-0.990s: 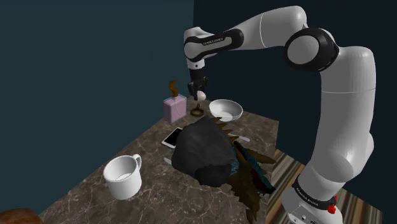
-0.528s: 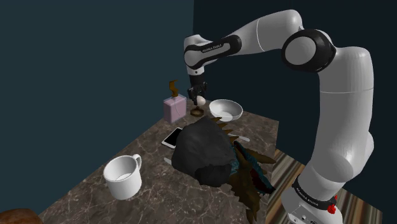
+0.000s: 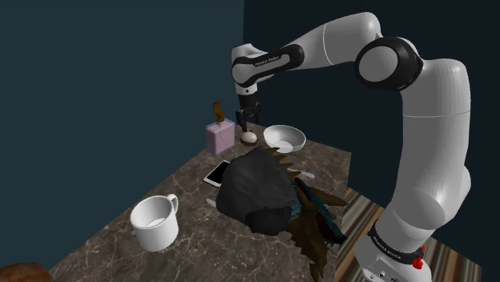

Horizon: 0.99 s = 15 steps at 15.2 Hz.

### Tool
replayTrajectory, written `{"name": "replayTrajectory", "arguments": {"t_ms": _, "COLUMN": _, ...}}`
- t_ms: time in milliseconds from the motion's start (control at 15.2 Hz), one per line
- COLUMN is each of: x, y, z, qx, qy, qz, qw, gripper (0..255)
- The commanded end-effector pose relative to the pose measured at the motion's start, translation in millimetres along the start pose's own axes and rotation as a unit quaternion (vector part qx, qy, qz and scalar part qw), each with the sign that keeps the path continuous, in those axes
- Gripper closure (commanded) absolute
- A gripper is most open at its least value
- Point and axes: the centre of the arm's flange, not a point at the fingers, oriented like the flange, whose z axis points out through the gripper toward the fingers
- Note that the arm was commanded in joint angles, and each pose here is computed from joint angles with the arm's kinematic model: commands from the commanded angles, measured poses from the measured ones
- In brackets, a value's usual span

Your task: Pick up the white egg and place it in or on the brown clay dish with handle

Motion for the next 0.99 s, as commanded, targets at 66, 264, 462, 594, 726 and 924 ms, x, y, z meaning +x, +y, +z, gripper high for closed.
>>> {"name": "replayTrajectory", "arguments": {"t_ms": 66, "x": 0, "y": 0, "z": 0, "qx": 0.0, "qy": 0.0, "qz": 0.0, "qw": 1.0, "gripper": 0}}
{"name": "replayTrajectory", "arguments": {"t_ms": 264, "x": 0, "y": 0, "z": -26, "qx": 0.0, "qy": 0.0, "qz": 0.0, "qw": 1.0, "gripper": 0}}
{"name": "replayTrajectory", "arguments": {"t_ms": 462, "x": 0, "y": 0, "z": -50, "qx": 0.0, "qy": 0.0, "qz": 0.0, "qw": 1.0, "gripper": 0}}
{"name": "replayTrajectory", "arguments": {"t_ms": 594, "x": 0, "y": 0, "z": -50, "qx": 0.0, "qy": 0.0, "qz": 0.0, "qw": 1.0, "gripper": 0}}
{"name": "replayTrajectory", "arguments": {"t_ms": 726, "x": 0, "y": 0, "z": -50, "qx": 0.0, "qy": 0.0, "qz": 0.0, "qw": 1.0, "gripper": 0}}
{"name": "replayTrajectory", "arguments": {"t_ms": 924, "x": 0, "y": 0, "z": -50, "qx": 0.0, "qy": 0.0, "qz": 0.0, "qw": 1.0, "gripper": 0}}
